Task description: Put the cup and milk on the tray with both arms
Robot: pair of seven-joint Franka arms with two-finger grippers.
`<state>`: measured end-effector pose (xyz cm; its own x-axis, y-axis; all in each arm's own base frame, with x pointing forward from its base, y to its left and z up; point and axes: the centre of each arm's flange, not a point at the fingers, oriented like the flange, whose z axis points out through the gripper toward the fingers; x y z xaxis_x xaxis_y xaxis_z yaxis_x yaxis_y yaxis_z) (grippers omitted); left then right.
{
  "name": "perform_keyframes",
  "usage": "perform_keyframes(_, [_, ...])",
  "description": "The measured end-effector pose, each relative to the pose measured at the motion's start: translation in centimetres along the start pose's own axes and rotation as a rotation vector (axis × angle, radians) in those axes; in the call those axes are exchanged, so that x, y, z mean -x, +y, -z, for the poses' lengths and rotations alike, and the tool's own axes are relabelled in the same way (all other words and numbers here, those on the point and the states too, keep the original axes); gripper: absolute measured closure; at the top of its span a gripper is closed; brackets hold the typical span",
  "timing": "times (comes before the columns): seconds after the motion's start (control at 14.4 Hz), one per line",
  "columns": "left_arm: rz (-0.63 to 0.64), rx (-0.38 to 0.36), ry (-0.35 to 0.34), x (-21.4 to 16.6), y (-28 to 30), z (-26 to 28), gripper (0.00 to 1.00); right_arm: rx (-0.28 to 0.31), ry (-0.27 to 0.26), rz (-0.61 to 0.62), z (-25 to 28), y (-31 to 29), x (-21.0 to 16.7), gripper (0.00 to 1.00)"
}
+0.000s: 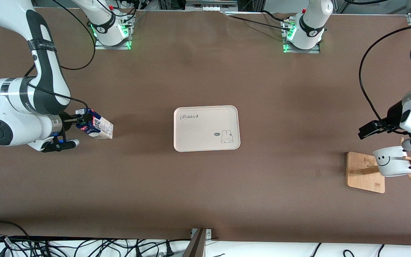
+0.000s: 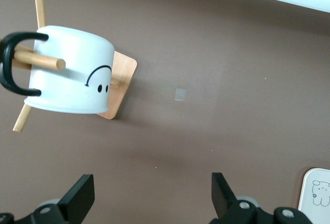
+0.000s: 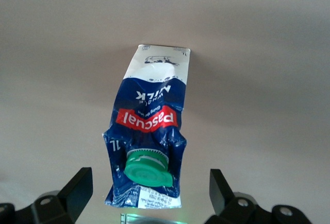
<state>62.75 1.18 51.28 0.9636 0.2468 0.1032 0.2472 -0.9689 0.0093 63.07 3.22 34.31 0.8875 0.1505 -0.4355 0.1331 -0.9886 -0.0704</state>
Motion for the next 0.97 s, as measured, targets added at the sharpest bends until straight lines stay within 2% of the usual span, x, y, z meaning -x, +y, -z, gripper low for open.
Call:
perform_keyframes(0.21, [0.006,0.013,0.074,2.8,-0.6,-0.9,0.00,-0.002,-0.013,0.000,-0.3,0.0,0.1,0.00])
perform_keyframes(0.42, [0.012,0.018,0.105,4.7,-1.3,-1.6,0.00,-0.003,-0.024,-0.001,-0.7,0.0,0.2,0.00])
perform_keyframes(0.69, [0.083,0.019,0.114,5.3,-2.7,-2.4,0.00,-0.005,-0.040,-0.002,-1.5,0.1,0.0,0.00])
perform_keyframes(0.97, [0.127,0.032,0.170,5.4,-4.1,-3.6,0.00,-0.005,-0.044,-0.003,-1.8,0.2,-0.1,0.00])
